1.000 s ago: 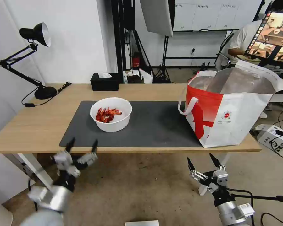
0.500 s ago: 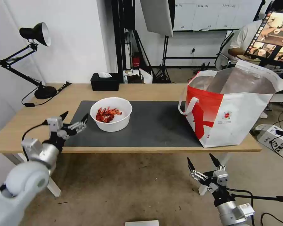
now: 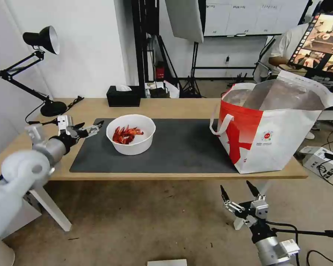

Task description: Pick up the trash from the table and place it into the takeout bag.

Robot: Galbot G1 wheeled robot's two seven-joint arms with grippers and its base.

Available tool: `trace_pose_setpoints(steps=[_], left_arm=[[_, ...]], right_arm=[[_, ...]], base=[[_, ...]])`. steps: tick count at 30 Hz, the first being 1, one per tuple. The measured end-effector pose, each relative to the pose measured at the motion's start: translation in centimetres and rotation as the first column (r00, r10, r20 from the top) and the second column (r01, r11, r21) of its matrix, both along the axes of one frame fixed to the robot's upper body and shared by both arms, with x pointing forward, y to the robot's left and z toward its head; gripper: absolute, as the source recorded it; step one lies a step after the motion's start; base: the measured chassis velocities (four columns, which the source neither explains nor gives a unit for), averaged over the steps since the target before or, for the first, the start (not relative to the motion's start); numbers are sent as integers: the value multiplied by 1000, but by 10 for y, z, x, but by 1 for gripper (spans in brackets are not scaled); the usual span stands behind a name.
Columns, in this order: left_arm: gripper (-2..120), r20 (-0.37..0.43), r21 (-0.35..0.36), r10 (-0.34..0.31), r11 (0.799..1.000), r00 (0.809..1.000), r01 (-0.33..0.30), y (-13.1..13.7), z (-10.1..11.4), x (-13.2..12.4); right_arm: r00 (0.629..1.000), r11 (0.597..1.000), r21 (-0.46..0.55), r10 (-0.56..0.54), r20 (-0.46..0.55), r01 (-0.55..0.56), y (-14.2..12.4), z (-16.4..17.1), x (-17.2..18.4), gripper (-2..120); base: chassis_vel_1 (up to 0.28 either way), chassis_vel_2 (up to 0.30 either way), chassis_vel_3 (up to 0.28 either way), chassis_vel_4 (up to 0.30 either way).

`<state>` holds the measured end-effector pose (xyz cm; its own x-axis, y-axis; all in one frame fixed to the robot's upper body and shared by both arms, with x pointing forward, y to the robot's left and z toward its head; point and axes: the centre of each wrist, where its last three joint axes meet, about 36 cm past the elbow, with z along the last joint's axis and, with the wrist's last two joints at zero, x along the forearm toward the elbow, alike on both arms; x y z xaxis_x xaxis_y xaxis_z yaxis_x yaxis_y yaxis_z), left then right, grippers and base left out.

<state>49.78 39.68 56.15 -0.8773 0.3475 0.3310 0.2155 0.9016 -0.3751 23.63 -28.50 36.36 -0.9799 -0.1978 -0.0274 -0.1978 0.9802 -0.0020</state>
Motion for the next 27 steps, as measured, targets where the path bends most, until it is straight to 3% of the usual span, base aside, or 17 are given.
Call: trace_pose_setpoints(steps=[5, 9, 27], left_arm=[[100, -94, -35, -14, 999, 995, 11, 1, -5, 35], [100, -117, -30, -17, 999, 993, 14, -3, -8, 50], [100, -199, 134, 25, 991, 980, 2, -37, -10, 91]], right_arm=[[1000, 1000, 0, 0, 0, 0, 0, 0, 0, 100], [1000, 1000, 0, 0, 0, 0, 0, 0, 0, 100], [1000, 1000, 0, 0, 0, 0, 0, 0, 0, 100]], base=[[0, 0, 0, 0], [0, 0, 0, 0], [0, 0, 0, 0]])
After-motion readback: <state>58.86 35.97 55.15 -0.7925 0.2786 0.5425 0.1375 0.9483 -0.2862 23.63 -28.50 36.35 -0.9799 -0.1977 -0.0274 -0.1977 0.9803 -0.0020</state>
